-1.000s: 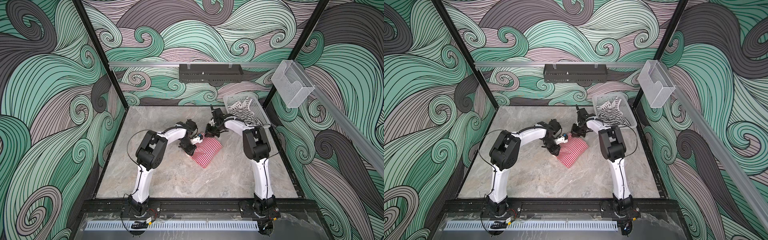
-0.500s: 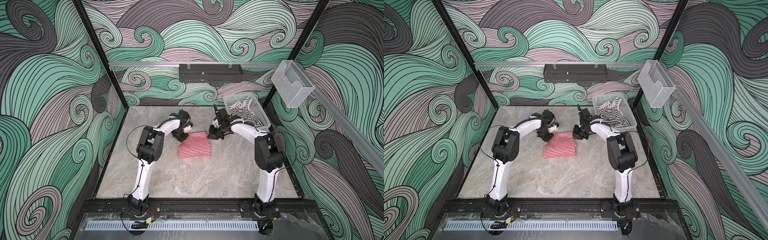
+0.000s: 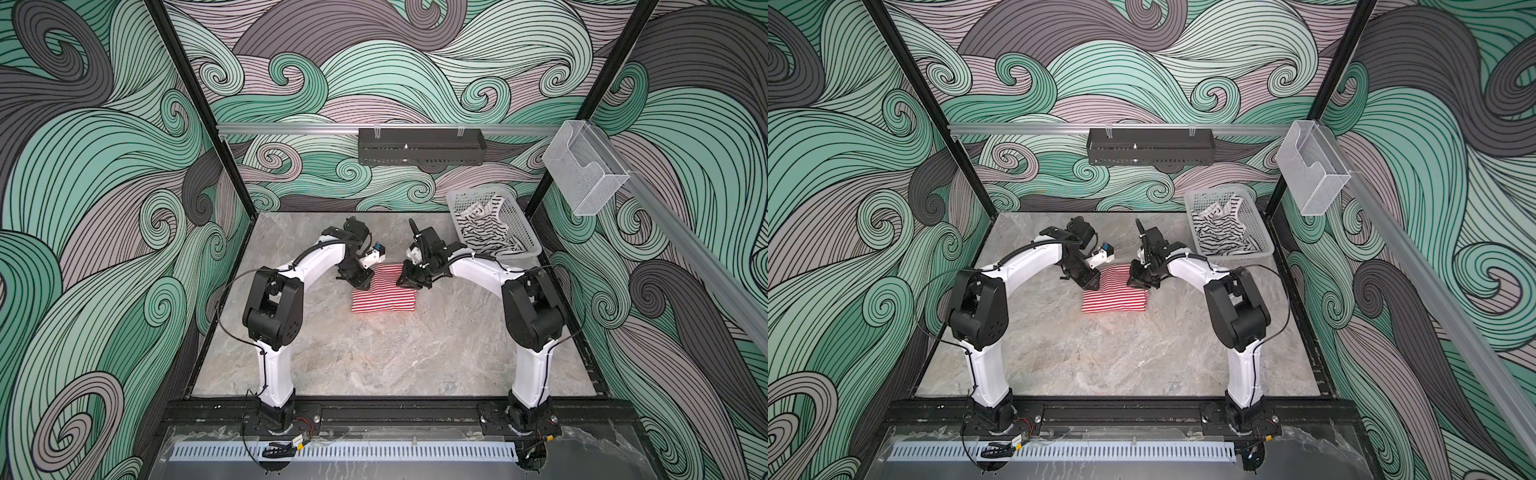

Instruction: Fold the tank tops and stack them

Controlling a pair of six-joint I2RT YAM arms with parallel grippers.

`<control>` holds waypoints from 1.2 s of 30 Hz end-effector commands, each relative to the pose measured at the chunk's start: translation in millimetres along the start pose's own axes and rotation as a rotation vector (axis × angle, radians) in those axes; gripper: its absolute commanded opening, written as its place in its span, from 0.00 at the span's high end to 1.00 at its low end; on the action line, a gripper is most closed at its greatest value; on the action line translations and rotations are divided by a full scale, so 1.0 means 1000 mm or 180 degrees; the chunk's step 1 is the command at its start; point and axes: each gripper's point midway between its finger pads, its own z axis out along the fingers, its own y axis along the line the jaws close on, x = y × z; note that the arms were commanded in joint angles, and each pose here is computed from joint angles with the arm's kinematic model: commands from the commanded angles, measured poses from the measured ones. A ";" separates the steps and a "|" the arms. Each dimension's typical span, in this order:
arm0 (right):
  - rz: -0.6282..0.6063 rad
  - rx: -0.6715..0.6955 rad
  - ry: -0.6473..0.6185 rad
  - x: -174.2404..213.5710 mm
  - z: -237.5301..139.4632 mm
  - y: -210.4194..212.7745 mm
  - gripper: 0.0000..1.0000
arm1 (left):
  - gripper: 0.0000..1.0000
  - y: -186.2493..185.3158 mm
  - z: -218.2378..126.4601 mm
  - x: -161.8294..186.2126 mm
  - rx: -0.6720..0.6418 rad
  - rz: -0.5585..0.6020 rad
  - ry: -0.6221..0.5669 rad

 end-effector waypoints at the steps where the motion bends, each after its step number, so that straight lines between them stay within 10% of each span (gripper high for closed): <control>1: 0.0085 0.0019 0.0071 0.006 0.011 -0.010 0.81 | 0.77 -0.011 0.021 0.015 0.0254 -0.0043 0.0176; 22: 0.0115 0.0298 0.0052 0.027 -0.011 -0.044 0.81 | 0.79 0.034 0.034 0.042 -0.0492 -0.0119 0.0608; 36: 0.0105 0.0501 -0.0054 -0.017 -0.003 -0.053 0.40 | 0.77 0.040 -0.018 0.024 -0.0689 -0.0169 0.0159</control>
